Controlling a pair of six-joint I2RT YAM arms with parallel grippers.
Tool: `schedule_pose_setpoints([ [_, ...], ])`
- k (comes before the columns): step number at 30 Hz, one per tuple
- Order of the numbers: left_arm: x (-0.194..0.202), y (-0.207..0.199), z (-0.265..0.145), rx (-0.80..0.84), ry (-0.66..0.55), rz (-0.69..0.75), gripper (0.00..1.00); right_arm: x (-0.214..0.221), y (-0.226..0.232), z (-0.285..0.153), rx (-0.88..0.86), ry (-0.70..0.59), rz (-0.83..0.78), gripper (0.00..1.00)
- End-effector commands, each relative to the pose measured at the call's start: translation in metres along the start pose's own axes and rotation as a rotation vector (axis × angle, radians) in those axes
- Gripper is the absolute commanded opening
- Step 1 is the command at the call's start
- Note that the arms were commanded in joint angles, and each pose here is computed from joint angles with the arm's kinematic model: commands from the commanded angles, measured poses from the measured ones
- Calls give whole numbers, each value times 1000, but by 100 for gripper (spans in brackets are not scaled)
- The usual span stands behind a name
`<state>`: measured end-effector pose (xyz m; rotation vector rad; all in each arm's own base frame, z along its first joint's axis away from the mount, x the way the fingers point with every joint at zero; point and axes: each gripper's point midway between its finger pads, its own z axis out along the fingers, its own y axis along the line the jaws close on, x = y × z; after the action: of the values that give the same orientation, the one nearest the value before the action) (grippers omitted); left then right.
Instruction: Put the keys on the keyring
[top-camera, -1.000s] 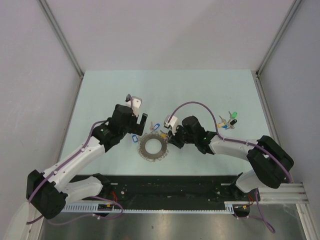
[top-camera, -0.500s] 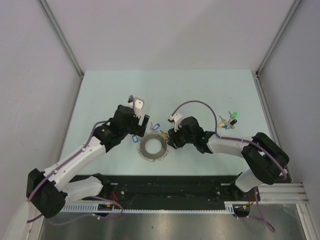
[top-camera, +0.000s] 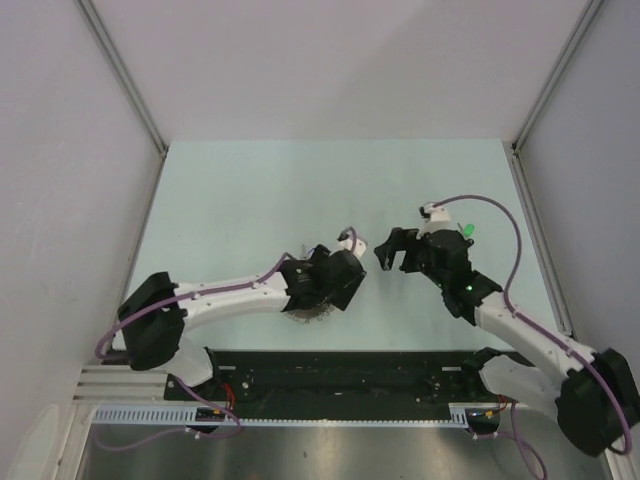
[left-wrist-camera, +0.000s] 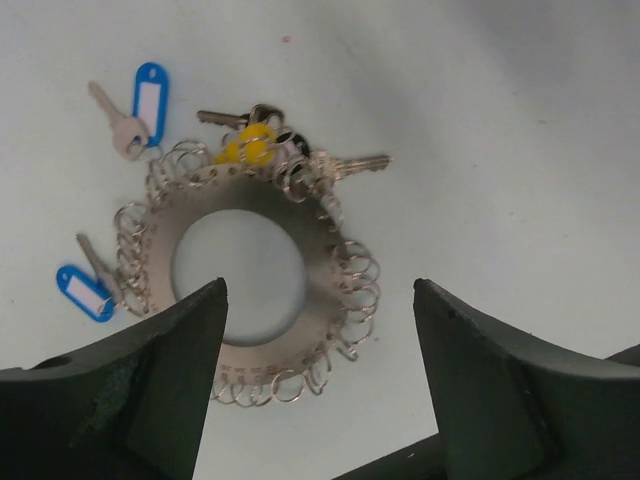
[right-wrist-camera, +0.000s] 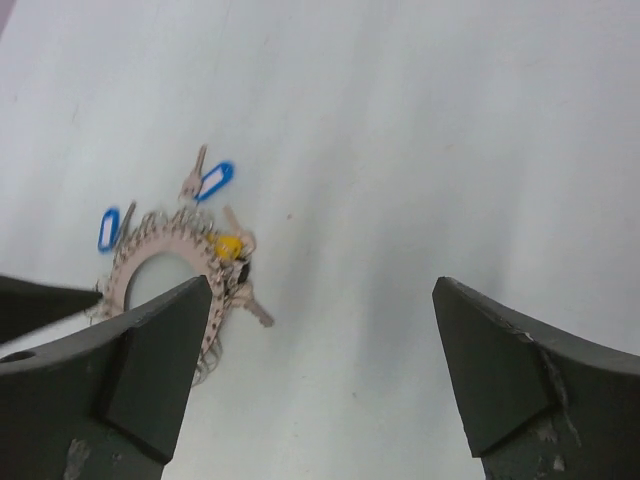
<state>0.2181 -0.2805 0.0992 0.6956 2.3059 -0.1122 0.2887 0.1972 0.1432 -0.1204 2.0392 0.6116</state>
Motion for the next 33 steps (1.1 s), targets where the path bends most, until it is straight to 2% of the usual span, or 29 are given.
schedule_pose_setpoints([
  [1,-21,-21,5,-54,-30,-63,69,-21,-38,-32,152,-131,75,100],
  [3,-14,-30,16,-56,1,-60,61,-29,-45,-51,167,-180,79,99],
  [4,-12,-33,19,-57,5,-61,52,-32,-47,-57,170,-197,77,100],
  [7,-1,-37,30,-76,43,-54,43,-37,-54,-71,187,-233,72,100],
  [17,16,-26,50,-186,74,-28,31,-38,-60,-78,188,-236,57,100],
  [19,19,-28,53,-188,80,-20,26,-38,-60,-78,187,-234,58,100],
  [33,22,-27,69,-231,93,26,27,-36,-62,-79,186,-224,53,100],
])
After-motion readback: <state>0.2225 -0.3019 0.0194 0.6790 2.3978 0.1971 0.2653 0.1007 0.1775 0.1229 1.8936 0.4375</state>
